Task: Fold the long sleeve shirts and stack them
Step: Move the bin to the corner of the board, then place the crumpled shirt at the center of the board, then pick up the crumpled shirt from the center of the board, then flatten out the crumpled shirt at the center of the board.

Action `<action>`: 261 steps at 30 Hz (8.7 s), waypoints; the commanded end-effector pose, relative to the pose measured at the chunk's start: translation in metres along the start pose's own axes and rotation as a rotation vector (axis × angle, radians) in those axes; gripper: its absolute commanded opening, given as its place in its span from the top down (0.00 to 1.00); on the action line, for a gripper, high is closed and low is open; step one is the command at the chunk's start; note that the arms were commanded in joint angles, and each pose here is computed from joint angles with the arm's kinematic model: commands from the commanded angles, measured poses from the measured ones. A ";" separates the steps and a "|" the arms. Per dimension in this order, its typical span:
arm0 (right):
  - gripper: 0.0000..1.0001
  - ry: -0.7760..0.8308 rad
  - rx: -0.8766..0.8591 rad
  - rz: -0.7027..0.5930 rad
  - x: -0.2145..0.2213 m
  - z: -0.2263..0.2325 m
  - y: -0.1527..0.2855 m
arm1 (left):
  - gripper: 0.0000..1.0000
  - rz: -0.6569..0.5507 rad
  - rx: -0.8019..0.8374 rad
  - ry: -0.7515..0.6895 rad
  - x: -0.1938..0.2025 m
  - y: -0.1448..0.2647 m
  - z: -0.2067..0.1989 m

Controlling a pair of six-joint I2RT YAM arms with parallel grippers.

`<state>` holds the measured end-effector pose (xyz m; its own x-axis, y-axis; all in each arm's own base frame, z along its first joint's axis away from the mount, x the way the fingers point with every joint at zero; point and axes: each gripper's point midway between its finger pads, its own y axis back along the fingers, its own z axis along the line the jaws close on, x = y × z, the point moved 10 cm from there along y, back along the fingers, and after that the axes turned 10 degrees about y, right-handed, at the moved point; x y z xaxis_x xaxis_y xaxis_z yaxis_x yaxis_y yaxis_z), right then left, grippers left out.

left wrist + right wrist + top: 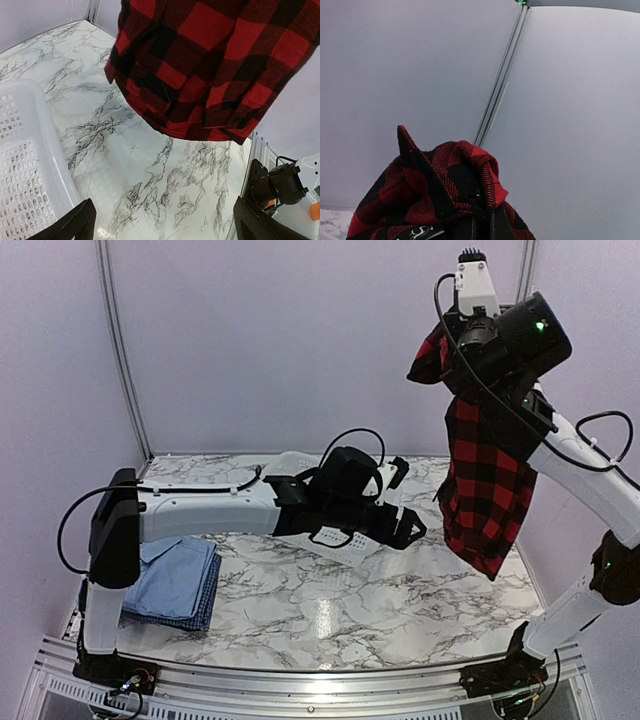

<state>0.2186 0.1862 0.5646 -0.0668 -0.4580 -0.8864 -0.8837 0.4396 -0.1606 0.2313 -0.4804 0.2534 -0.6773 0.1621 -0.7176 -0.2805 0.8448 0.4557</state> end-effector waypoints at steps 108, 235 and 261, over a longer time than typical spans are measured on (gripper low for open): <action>1.00 -0.240 -1.211 0.172 0.048 0.125 -0.038 | 0.01 -0.463 -0.366 0.102 -0.109 0.269 0.164; 1.00 -0.211 -0.424 0.399 0.181 0.038 -0.127 | 1.00 -0.381 -0.519 0.054 -0.185 0.209 0.154; 0.35 -0.102 -0.488 0.720 0.324 0.101 -0.141 | 0.26 -0.119 -0.727 0.327 -0.119 0.142 0.266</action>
<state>0.3743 0.0259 0.2349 -0.7160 -0.0554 -0.6959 -0.6790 0.2870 0.6757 0.4741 -0.2498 0.2319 -0.7732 -0.1407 -0.6184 -0.6305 0.2756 0.7256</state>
